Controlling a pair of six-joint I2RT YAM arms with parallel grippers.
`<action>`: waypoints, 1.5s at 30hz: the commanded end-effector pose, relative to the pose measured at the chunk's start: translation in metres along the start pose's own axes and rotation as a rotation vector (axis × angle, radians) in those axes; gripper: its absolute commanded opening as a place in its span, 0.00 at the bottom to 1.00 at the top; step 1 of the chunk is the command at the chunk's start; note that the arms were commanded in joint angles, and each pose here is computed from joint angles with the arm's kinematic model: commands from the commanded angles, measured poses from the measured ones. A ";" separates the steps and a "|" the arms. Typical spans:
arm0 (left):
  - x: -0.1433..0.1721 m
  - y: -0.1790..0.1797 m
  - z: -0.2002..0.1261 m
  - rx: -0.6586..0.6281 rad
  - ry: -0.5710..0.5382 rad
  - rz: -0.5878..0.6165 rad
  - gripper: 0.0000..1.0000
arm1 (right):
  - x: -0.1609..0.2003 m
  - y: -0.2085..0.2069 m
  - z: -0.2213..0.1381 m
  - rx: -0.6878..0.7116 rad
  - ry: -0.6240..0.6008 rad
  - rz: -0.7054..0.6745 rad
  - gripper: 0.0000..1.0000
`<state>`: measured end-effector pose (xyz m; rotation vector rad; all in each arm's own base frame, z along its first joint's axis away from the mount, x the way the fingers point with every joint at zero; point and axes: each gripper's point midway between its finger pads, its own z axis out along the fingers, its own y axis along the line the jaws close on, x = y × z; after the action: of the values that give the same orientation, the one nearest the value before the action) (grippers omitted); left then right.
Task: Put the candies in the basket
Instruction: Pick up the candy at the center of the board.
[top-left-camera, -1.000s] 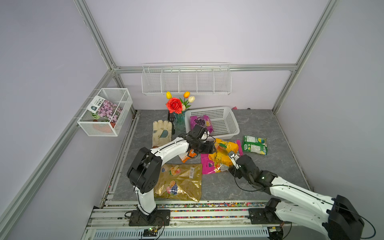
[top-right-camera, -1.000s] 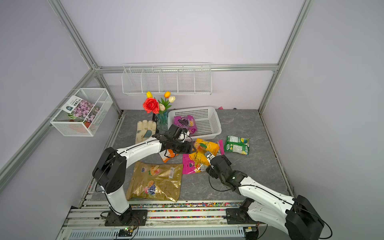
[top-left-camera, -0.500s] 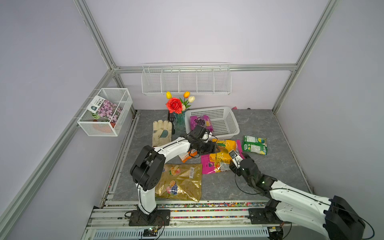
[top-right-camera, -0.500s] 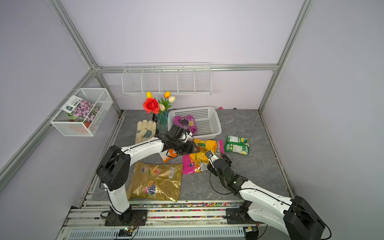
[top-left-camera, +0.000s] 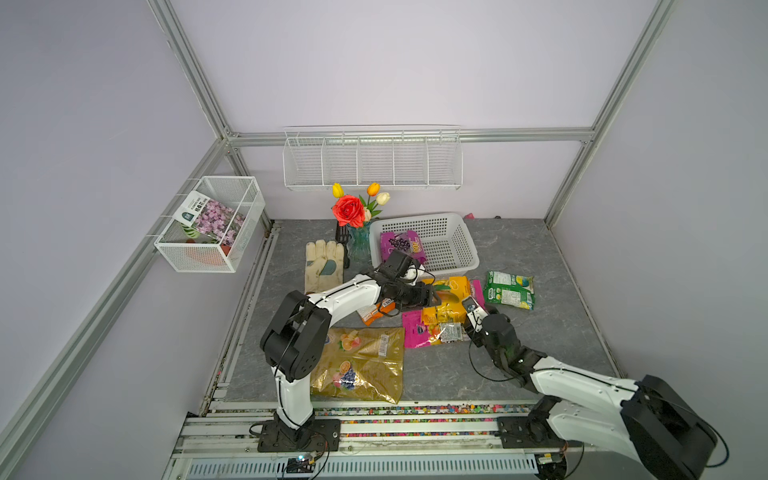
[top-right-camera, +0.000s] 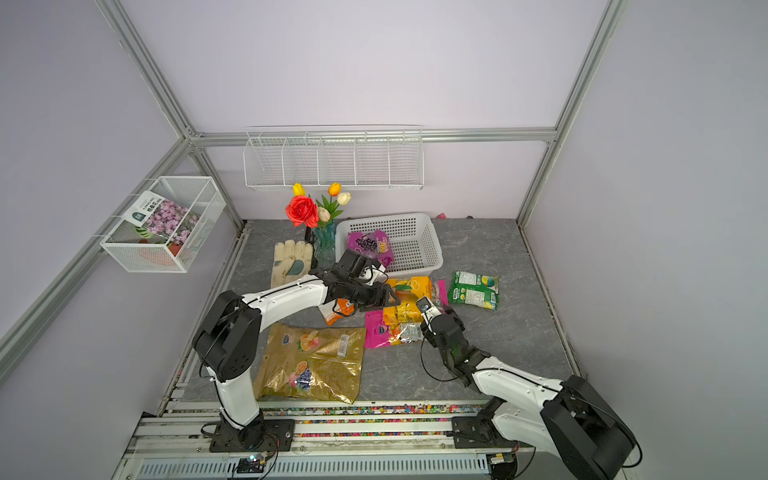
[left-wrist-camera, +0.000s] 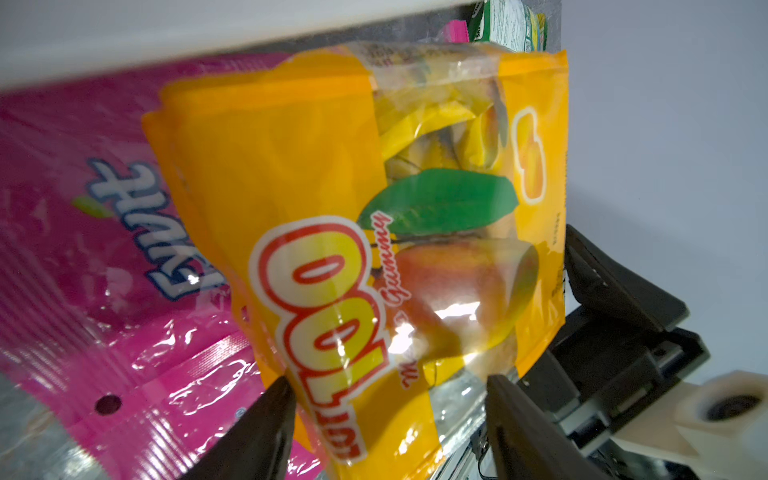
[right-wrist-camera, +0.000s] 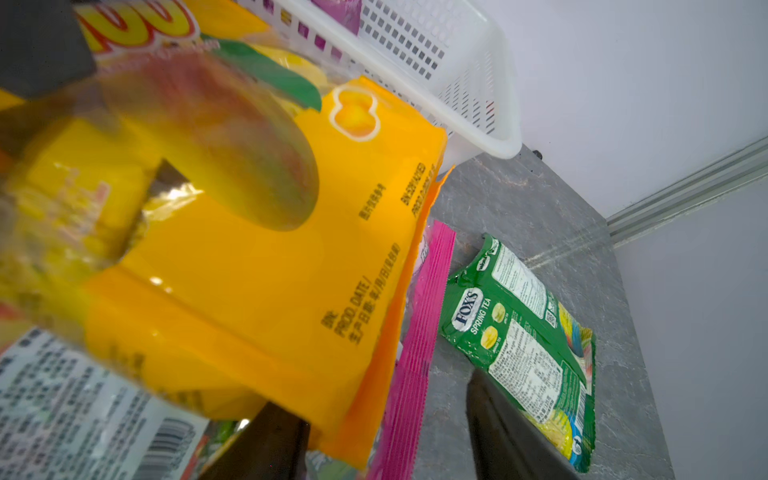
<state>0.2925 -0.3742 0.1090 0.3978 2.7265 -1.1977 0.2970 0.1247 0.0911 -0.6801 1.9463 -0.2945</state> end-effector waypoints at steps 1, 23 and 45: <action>0.006 0.008 0.010 -0.009 0.038 -0.007 0.75 | -0.012 -0.004 0.008 0.009 -0.024 0.032 0.66; -0.003 -0.007 -0.001 -0.002 0.024 0.042 0.75 | -0.044 -0.008 -0.003 -0.080 -0.214 0.015 0.00; -0.050 -0.028 -0.092 -0.235 -0.299 0.182 0.77 | -0.167 -0.098 -0.076 0.046 -0.361 0.102 0.00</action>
<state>0.3160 -0.3441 0.2026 0.4189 2.4781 -0.9492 0.3087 0.1327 0.2553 -0.6259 1.6952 -0.1538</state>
